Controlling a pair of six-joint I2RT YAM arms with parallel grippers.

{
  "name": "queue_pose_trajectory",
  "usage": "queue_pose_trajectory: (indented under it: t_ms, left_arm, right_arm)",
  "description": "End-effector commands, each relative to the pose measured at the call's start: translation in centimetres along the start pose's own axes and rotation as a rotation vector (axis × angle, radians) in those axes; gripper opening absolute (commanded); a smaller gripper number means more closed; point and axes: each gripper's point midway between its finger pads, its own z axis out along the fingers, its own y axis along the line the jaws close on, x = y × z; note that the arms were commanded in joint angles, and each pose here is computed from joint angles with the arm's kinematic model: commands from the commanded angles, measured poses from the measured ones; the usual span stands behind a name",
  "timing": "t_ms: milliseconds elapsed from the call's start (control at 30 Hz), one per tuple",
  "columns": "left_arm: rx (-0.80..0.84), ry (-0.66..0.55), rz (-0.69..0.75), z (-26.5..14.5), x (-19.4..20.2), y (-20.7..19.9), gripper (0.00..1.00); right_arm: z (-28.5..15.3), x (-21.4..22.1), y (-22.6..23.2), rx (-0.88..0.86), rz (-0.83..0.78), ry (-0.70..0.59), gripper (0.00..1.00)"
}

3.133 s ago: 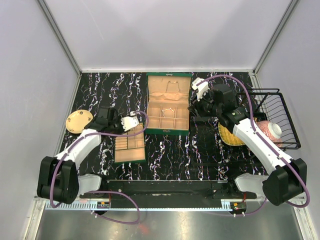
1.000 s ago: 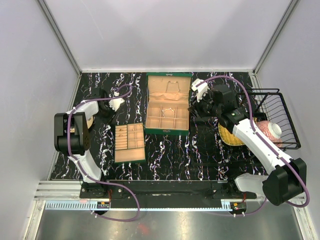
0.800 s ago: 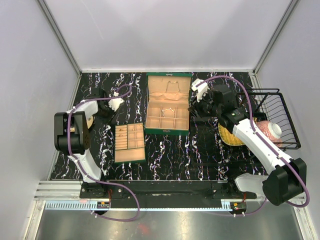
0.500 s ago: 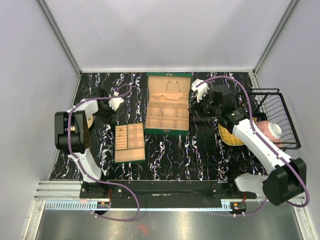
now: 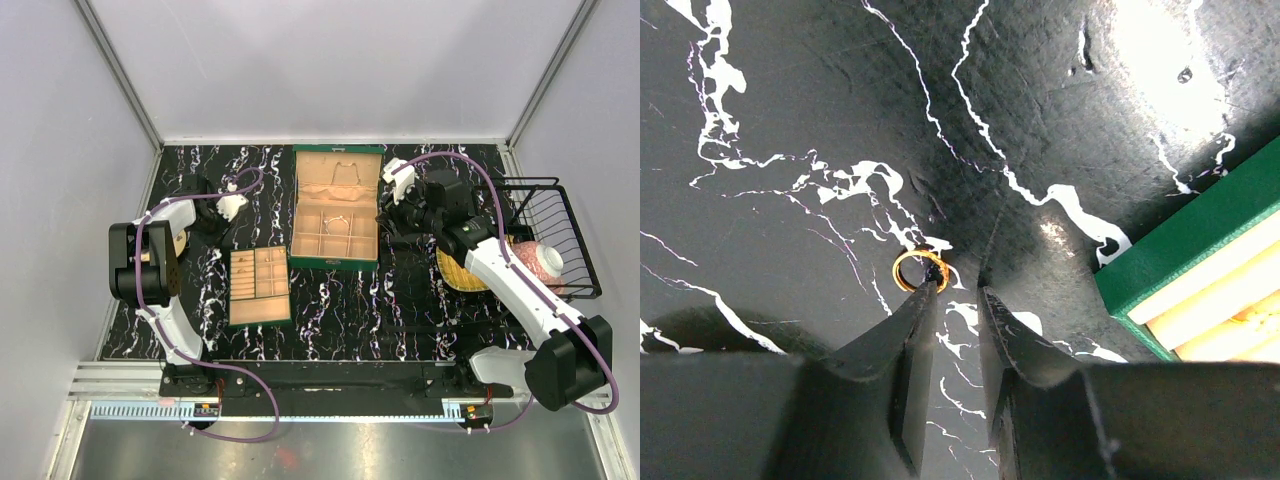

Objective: Organize the mixed jewelry

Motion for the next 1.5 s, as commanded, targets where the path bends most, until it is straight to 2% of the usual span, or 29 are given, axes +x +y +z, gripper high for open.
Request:
queue_pose_trajectory:
  t_ms: [0, 600, 1467]
  left_arm:
    - [-0.026, -0.071, 0.02, -1.6, -2.0, 1.1, 0.28]
    - [-0.056, -0.101, 0.032, -2.4, -2.7, 1.5, 0.33]
    - [-0.034, -0.091, 0.042, -1.3, -2.8, 1.8, 0.32]
  right_arm:
    - [0.1, -0.9, -0.7, 0.021, -0.021, -0.036, 0.4]
    - [0.4, -0.5, -0.7, 0.019, -0.023, -0.023, 0.4]
    - [0.6, -0.1, -1.0, 0.026, -0.024, -0.009, 0.4]
